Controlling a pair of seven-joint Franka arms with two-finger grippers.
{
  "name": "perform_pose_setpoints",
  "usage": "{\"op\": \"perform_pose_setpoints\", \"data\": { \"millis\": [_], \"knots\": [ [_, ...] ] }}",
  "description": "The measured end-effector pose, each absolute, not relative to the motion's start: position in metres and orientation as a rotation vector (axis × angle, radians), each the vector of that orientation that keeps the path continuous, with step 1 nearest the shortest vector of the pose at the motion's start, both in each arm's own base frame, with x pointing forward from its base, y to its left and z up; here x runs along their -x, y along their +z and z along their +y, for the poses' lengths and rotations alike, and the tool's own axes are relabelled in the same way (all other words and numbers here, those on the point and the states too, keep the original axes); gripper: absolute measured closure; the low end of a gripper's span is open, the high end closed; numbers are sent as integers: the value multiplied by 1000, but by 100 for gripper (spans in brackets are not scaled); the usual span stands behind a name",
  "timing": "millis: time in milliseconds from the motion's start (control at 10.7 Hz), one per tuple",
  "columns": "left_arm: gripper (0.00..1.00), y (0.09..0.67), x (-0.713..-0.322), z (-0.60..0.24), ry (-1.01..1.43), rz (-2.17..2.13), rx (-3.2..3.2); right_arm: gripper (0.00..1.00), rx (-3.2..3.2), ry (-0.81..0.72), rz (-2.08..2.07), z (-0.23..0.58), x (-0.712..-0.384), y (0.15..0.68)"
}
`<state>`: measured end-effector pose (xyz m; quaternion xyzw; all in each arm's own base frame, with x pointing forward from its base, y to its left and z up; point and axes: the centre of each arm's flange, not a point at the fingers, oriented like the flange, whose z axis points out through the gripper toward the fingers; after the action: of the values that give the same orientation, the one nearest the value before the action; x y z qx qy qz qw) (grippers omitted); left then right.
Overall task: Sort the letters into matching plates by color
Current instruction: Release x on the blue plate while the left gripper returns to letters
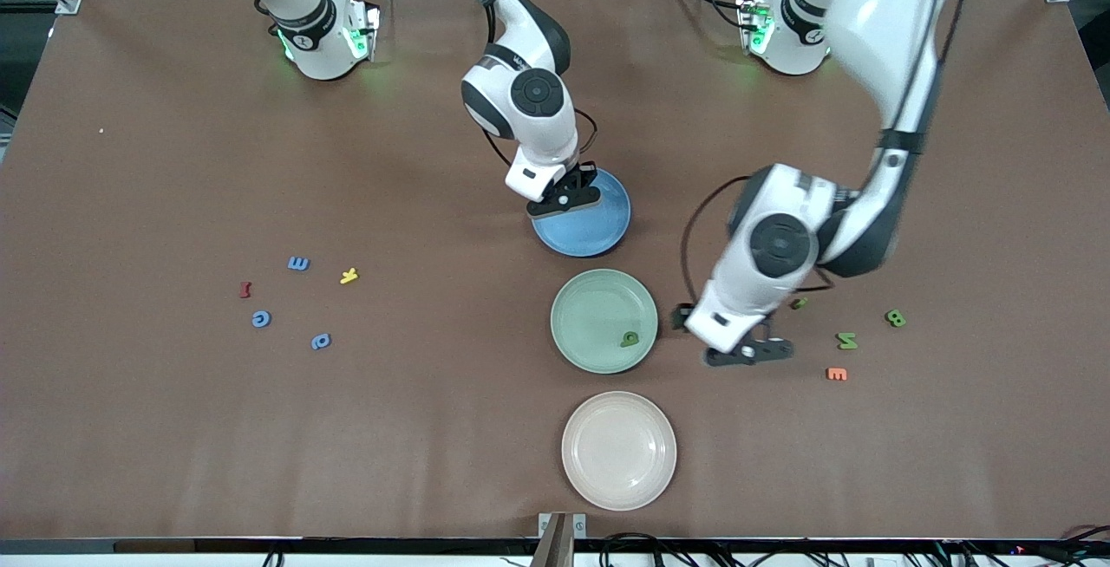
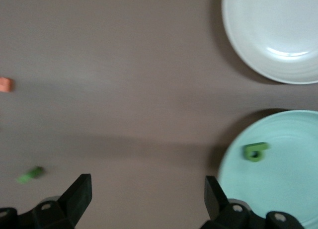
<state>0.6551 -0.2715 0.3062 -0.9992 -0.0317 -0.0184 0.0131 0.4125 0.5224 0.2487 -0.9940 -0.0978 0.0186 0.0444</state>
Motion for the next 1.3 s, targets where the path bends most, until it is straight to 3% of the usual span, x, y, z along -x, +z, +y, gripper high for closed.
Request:
{"op": "perform_pose_setpoints", "data": {
  "millis": [186,652,1025,1305],
  "knots": [
    [0,311,-671,-195,-14,155,3092,61,3041,63,-272,529,-412,242],
    [0,238,-646,-137,48,545,3061,0,3037,4,-253,523,-438,252],
    [0,203,-609,-108,33,630,3029,0,3084,-71,-225,426,-538,263],
    [12,200,-594,-106,20,650,3019,0,3132,-71,-205,325,-602,272]
  ]
}}
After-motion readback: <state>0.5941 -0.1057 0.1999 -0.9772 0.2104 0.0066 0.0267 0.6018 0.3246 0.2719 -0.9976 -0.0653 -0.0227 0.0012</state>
